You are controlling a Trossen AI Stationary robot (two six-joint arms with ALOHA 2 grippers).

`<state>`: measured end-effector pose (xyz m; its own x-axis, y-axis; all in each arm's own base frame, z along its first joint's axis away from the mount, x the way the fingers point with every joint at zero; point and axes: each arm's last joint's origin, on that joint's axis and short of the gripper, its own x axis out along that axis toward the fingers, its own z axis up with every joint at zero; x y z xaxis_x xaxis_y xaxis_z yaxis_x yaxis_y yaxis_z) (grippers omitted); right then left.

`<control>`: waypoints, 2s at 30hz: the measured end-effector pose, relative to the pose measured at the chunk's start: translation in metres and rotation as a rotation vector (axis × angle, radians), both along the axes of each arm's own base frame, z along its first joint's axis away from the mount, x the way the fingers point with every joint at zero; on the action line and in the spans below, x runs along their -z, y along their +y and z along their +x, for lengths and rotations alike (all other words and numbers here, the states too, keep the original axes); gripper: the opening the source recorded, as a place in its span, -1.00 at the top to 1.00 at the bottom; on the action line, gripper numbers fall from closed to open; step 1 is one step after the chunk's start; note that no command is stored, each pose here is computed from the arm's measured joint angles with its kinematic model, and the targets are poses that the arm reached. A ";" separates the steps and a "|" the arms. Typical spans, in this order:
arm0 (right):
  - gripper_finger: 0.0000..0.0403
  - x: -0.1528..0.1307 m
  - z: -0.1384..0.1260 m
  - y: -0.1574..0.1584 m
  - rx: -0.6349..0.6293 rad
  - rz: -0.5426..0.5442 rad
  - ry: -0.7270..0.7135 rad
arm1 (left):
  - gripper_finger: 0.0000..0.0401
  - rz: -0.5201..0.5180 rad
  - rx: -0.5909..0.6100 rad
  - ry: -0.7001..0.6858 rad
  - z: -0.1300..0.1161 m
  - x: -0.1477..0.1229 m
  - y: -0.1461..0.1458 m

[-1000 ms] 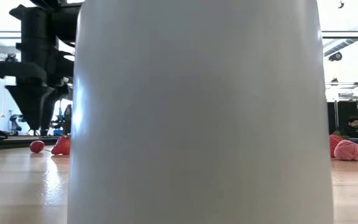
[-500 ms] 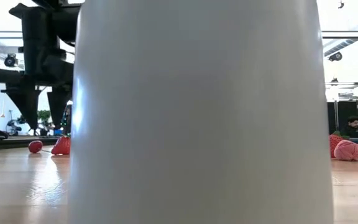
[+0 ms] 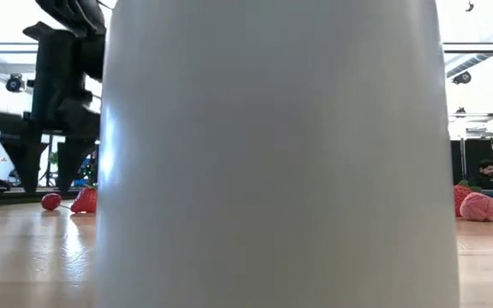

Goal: Pick and placing Produce into tupperware
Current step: Put the cherry into the transparent bin

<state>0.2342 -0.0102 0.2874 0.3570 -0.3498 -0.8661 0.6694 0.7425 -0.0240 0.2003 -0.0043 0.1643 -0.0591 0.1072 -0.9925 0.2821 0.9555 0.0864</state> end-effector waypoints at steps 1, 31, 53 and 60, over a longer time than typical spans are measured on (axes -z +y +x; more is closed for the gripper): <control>-0.46 0.001 -0.002 0.000 0.012 -0.001 -0.017 | 0.03 0.000 -0.002 0.016 0.000 0.003 0.000; -0.43 0.022 -0.011 -0.001 0.127 0.040 -0.048 | 0.30 -0.006 -0.038 0.035 0.010 0.022 0.008; -0.41 0.022 -0.010 -0.001 0.142 0.046 -0.062 | 0.73 0.114 -0.043 -0.007 0.018 0.006 0.012; -0.40 0.022 -0.010 -0.001 0.142 0.046 -0.062 | 0.73 0.299 -0.055 -0.185 0.033 -0.056 0.018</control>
<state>0.2246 -0.0111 0.2654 0.3602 -0.3611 -0.8602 0.7668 0.6397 0.0525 0.2338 0.0138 0.2200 0.1048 0.3961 -0.9122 0.1842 0.8937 0.4092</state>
